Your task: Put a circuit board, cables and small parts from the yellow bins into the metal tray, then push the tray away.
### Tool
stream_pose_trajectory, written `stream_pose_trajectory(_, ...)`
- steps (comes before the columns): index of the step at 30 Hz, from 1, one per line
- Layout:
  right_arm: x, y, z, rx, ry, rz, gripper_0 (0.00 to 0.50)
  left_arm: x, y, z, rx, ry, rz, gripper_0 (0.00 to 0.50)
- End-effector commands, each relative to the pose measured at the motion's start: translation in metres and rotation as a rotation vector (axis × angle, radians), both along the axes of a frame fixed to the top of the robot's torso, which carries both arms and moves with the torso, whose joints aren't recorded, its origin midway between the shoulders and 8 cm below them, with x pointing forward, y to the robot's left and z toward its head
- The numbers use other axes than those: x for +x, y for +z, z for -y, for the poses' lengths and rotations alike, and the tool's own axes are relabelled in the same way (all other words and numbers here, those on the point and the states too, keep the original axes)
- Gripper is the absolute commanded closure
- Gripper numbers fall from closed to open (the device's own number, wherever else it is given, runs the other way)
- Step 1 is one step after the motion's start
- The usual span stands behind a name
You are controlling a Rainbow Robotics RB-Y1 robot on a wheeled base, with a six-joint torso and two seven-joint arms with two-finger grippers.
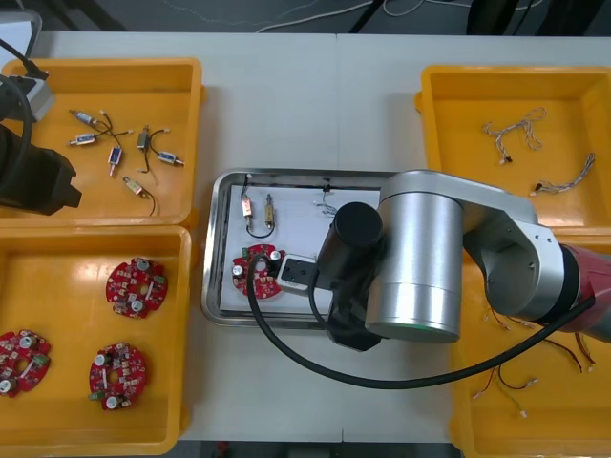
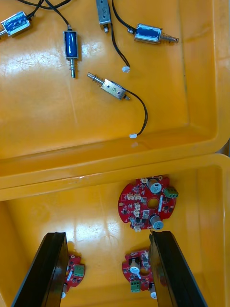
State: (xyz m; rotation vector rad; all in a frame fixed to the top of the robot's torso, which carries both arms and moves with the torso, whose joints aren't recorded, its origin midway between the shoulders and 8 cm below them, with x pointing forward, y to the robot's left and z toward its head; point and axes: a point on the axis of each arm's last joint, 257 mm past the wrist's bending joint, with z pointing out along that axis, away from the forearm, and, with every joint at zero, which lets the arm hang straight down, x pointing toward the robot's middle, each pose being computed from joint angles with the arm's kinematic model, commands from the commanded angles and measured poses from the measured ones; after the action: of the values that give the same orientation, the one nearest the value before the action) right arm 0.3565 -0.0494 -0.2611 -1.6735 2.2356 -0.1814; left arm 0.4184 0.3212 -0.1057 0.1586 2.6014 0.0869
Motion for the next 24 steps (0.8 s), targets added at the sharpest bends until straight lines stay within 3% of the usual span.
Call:
stream_pose_trajectory(1,-0.002,-0.006,-0.033,0.008,0.106,0.039,0.0,-0.006,0.01,-0.017,0.074,-0.027,0.017,0.0)
stream_pose_trajectory(9,0.0,-0.027,-0.043,-0.039,0.162,0.077,0.0,-0.007,0.007,-0.018,0.065,-0.013,0.012,0.0)
stream_pose_trajectory(24,-0.009,-0.045,-0.043,-0.096,0.222,0.085,0.0,-0.009,0.003,-0.021,0.068,-0.005,0.004,0.0)
